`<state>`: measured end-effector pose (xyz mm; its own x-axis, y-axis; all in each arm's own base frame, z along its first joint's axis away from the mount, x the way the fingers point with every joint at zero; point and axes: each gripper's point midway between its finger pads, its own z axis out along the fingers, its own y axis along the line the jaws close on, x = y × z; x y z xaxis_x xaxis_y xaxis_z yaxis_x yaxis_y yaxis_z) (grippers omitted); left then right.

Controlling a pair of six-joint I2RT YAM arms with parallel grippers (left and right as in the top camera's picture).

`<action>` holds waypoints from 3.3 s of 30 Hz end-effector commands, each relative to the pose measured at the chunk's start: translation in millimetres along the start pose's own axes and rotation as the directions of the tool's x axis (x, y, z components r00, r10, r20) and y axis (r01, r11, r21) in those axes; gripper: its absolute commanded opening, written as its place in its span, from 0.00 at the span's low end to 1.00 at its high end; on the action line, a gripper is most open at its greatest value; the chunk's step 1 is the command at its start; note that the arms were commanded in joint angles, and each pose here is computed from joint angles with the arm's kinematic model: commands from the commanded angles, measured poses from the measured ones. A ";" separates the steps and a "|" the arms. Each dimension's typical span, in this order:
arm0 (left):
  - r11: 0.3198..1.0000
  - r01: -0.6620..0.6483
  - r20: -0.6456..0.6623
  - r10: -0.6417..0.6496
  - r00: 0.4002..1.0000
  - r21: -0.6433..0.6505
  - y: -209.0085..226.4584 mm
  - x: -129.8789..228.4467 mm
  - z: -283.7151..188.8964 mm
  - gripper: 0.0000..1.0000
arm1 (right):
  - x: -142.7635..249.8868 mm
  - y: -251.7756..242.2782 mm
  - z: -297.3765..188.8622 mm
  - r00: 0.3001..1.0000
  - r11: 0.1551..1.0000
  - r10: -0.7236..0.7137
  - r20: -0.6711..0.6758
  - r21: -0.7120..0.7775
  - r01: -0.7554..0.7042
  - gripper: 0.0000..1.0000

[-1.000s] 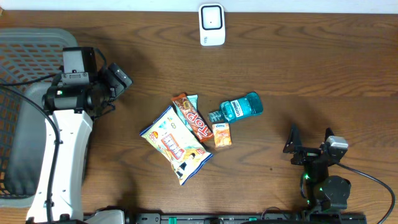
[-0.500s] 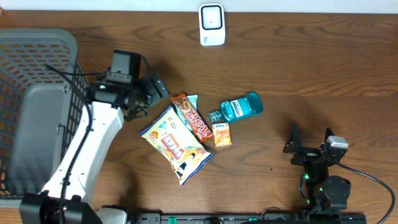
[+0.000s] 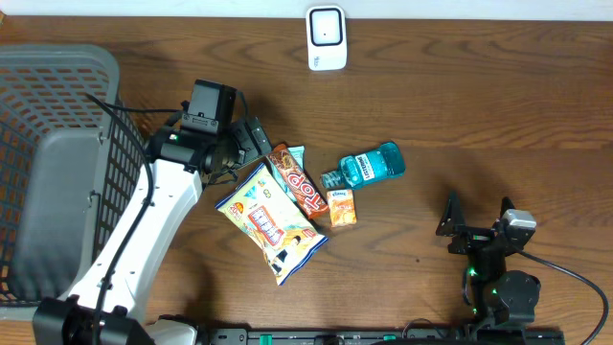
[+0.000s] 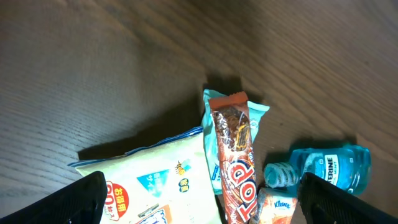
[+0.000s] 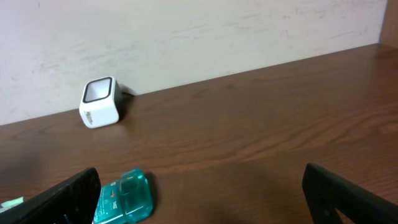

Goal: Scan the item barcode

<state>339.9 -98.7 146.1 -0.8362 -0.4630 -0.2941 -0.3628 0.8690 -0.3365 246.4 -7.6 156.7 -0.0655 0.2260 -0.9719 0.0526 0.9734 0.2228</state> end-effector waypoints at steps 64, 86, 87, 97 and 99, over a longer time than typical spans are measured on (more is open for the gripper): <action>0.950 0.186 0.815 -0.310 0.490 0.250 157.8 53.4 -314.9 0.98 | -0.5 -1.1 -0.3 1.000 1.000 0.001 0.004 0.005 -0.001 0.99; 0.943 0.231 0.827 -0.324 0.460 0.242 166.8 52.6 -316.0 0.98 | -0.5 -1.1 -0.3 1.000 1.000 0.001 0.004 0.005 -0.001 0.99; 0.941 0.230 0.829 -0.328 0.453 0.247 166.4 51.6 -317.5 0.98 | -0.5 -1.1 -0.3 1.000 1.000 0.001 0.004 0.005 -0.001 0.99; 0.930 0.222 0.840 -0.360 0.406 0.292 162.3 45.1 -328.7 0.98 | -0.5 -1.1 -0.3 1.000 1.000 0.001 0.004 0.005 -0.001 0.99; 0.930 0.226 0.843 -0.360 0.401 0.289 163.4 45.0 -329.3 0.98 | -0.5 -1.1 -0.3 1.000 1.000 0.001 0.004 0.005 -0.001 0.99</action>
<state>108.7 74.7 373.7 0.1169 -0.6514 -0.7497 -0.3841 0.6665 -0.6390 246.4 -7.6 156.7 -0.0655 0.2260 -0.9719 0.0526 0.9734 0.2228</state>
